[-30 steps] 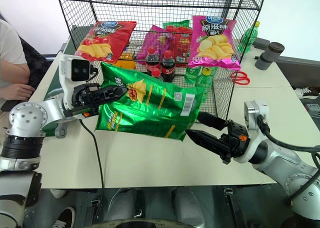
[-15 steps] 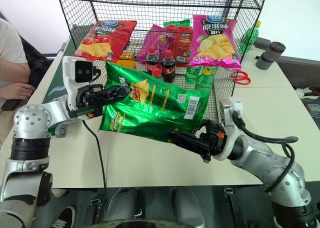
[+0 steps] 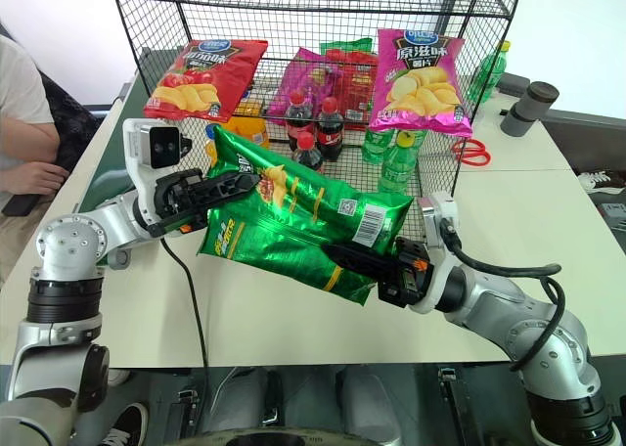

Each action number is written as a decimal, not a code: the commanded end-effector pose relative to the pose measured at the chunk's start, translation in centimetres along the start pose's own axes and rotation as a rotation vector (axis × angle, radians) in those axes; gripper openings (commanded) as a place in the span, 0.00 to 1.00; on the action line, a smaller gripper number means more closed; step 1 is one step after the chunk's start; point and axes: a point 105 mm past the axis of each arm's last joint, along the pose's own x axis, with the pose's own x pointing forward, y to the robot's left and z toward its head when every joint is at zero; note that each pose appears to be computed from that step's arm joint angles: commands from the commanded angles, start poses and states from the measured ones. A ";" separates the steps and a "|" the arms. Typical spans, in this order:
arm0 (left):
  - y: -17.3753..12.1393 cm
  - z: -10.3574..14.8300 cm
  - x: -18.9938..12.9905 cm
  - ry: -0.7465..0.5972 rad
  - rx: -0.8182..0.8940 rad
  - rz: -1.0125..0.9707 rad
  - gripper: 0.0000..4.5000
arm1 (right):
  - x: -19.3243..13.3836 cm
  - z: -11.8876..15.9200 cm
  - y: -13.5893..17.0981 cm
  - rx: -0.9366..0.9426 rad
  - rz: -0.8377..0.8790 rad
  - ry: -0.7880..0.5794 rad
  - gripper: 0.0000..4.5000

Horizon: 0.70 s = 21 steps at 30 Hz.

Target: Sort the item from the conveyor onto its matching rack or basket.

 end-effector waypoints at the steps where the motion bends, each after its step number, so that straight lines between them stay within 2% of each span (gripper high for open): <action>1: 0.5 1.0 -0.7 -0.025 0.075 0.064 0.00 | -0.4 0.2 -0.2 -0.086 -0.034 0.040 0.01; 4: 0.7 0.9 -1.3 -0.018 0.077 0.091 0.19 | -0.7 0.4 -0.6 -0.158 -0.077 0.066 0.00; 5: 0.7 0.7 -1.5 -0.004 0.077 0.096 0.28 | -0.9 0.3 -0.8 -0.222 -0.106 0.098 0.00; 9: 0.9 0.4 -2.9 -0.004 0.118 0.161 0.73 | -1.2 1.8 -1.1 -0.421 -0.185 0.131 0.00; 11: 1.1 -0.1 -3.9 0.003 0.136 0.202 0.95 | -1.5 2.2 -0.6 -0.634 -0.189 0.266 0.00; 12: 1.6 -0.6 -4.7 0.016 0.174 0.237 0.99 | -1.3 3.0 0.1 -0.687 -0.171 0.285 0.00; 16: 4.2 -0.9 -6.9 0.033 0.373 0.383 0.99 | 0.6 7.3 2.5 -0.923 -0.105 0.250 0.00; 21: 4.7 1.1 -5.5 -0.039 0.589 0.427 0.99 | 2.5 11.1 2.8 -1.323 -0.190 0.159 0.00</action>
